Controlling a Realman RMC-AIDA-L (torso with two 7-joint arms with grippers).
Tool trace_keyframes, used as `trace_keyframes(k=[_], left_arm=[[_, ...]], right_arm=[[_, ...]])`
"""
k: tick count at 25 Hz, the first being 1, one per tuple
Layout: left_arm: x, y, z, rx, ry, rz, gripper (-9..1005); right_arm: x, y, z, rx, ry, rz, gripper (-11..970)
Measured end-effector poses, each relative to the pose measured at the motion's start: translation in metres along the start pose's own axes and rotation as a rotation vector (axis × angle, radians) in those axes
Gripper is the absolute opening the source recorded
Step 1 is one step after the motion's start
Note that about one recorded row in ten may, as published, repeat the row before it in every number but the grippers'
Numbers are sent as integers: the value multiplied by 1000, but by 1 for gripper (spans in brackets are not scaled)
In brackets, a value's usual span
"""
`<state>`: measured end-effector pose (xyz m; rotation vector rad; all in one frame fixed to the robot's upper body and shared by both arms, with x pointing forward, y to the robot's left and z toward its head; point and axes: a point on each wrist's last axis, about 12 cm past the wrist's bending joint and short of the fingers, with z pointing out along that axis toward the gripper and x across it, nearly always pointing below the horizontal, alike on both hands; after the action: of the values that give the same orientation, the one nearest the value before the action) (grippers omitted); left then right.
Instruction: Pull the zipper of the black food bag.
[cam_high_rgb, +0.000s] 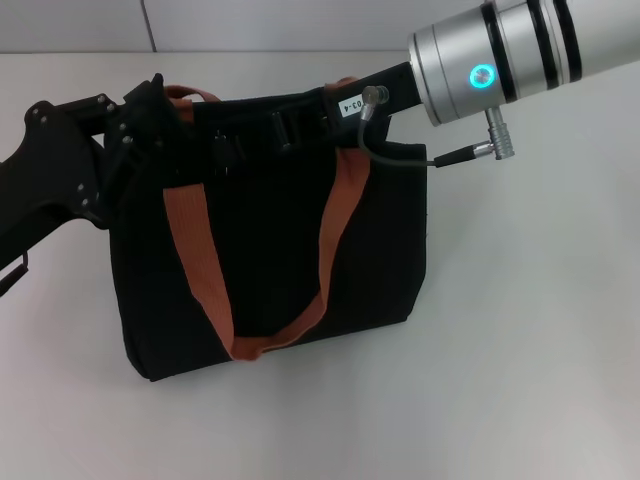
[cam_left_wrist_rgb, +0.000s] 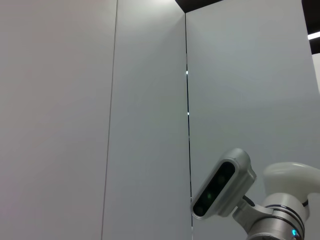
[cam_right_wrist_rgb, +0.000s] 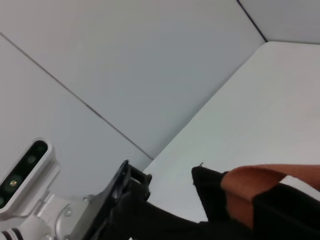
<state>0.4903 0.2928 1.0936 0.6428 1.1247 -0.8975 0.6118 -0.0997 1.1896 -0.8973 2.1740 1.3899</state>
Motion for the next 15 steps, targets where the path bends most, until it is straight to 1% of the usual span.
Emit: trace_keyframes(k=[5, 10, 12, 15], left_arm=[[0, -1, -1, 0, -5, -7, 45], [1, -2, -2, -2, -4, -9, 45], [1, -2, -2, -3, -5, -9, 46], [0, -2, -3, -5, -5, -9, 46]], right_arm=[[1, -1, 3, 4, -7, -8, 63], [4, -2, 3, 13, -6, -22, -3], [4, -2, 1, 23, -13, -29, -2], [6, -3, -9, 52, -39, -28, -1]])
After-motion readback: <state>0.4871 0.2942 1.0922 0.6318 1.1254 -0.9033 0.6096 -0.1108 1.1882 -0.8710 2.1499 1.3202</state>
